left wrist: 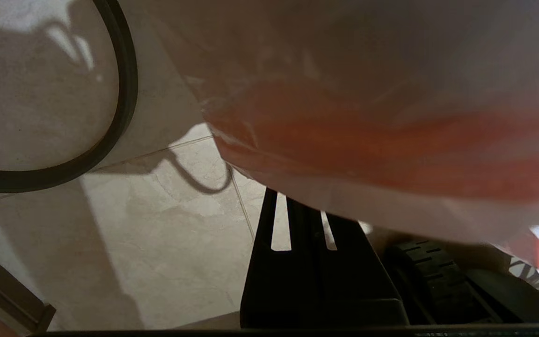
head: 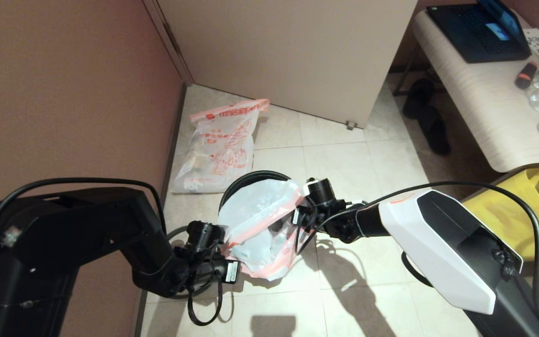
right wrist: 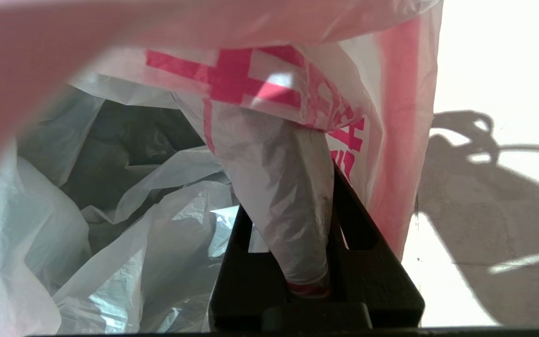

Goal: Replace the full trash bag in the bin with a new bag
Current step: Put the new garbage bag on the trash can

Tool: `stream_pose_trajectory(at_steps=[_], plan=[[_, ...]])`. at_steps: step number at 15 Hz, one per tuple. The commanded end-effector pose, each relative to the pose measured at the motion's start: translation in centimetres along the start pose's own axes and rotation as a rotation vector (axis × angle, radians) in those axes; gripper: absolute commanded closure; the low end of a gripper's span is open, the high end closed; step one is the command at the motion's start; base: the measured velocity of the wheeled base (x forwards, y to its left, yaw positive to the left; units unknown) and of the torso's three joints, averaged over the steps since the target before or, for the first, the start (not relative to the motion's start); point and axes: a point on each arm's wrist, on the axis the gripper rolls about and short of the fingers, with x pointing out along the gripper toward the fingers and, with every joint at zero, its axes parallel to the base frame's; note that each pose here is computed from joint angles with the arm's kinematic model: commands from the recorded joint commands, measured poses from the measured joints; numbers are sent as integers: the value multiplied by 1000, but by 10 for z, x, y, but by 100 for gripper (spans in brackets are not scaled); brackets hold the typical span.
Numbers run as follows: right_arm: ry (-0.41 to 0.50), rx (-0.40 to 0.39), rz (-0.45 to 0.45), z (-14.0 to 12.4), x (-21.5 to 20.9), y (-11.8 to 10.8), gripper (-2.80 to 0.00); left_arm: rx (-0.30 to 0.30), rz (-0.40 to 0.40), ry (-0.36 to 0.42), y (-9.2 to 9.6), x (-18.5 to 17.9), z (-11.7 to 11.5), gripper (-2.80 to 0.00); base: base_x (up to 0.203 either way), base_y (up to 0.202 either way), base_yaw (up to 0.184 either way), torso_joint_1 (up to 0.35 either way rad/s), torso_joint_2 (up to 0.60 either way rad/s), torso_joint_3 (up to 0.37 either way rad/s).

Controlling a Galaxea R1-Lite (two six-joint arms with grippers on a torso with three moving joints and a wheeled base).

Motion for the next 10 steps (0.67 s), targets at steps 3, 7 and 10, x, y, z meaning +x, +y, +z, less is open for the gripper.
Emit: stream_pose_trajectory(at_steps=[3, 7, 10], plan=[[-2, 1, 9, 2, -3, 3, 0, -9, 1, -26, 1, -8, 5, 0, 0, 0, 0, 0, 0, 0], [10, -5, 26, 2, -6, 5, 0, -13, -67, -143, 1, -65, 28, 0, 0, 0, 0, 0, 0, 0], [27, -15, 40, -1, -13, 12, 0, -40, -121, -185, 6, -85, 34, 0, 0, 0, 0, 0, 0, 0]])
